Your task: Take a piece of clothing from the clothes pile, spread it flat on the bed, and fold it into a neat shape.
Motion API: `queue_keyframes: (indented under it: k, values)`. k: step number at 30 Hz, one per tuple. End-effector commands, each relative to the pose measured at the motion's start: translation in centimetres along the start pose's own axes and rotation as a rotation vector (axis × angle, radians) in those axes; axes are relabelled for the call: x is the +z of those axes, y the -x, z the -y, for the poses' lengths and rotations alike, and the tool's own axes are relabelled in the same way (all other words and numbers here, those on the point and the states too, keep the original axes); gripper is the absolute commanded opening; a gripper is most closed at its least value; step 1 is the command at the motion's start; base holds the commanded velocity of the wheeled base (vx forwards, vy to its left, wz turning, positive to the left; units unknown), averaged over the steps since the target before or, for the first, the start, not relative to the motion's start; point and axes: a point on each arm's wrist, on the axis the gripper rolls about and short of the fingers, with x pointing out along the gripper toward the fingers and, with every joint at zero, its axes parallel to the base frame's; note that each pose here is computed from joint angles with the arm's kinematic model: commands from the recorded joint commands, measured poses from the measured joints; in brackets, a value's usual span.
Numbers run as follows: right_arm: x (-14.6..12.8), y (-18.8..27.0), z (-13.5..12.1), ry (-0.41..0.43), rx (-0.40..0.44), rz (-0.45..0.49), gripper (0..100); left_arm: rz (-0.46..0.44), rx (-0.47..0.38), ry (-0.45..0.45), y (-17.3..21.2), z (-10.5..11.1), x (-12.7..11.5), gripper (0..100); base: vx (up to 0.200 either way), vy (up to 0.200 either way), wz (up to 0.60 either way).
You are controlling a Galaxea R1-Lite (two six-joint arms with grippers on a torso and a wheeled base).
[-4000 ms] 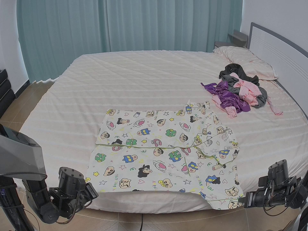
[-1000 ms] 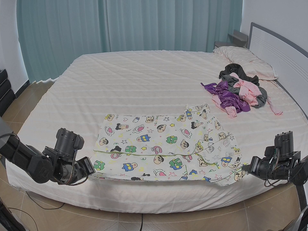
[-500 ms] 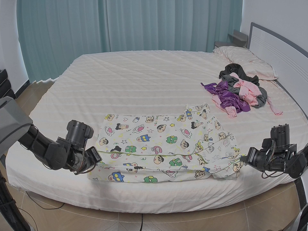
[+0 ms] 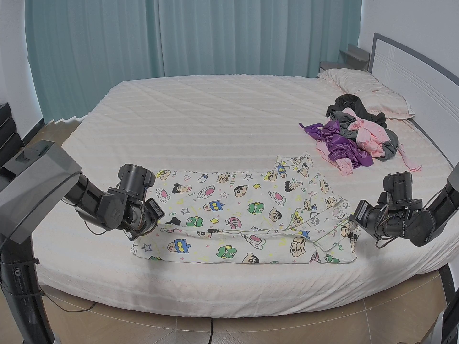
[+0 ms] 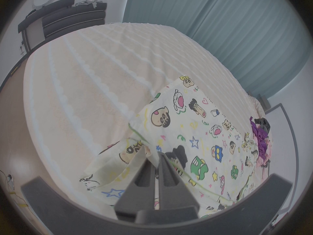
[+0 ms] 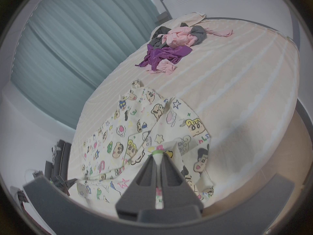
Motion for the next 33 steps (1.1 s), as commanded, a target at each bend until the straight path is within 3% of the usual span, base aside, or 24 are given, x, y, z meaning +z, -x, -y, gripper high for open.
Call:
queue_keyframes:
  k: [1, 26, 33]
  values:
    - [0.2, -2.3, -0.4, -0.045, -0.021, 0.011, 0, -0.006, 0.018, 0.033, -2.2, 0.6, 0.5, 0, 0.000, 0.000, 0.00]
    - [0.7, -7.0, -0.9, -0.103, -0.037, 0.048, 0, -0.002, 0.052, 0.125, -5.1, 1.7, 1.7, 0, 0.000, 0.000, 0.00]
    - [0.6, -7.5, -1.0, -0.125, -0.008, 0.072, 0, -0.047, 0.120, 0.115, -4.8, 1.0, 1.5, 0, 0.000, 0.000, 0.00]
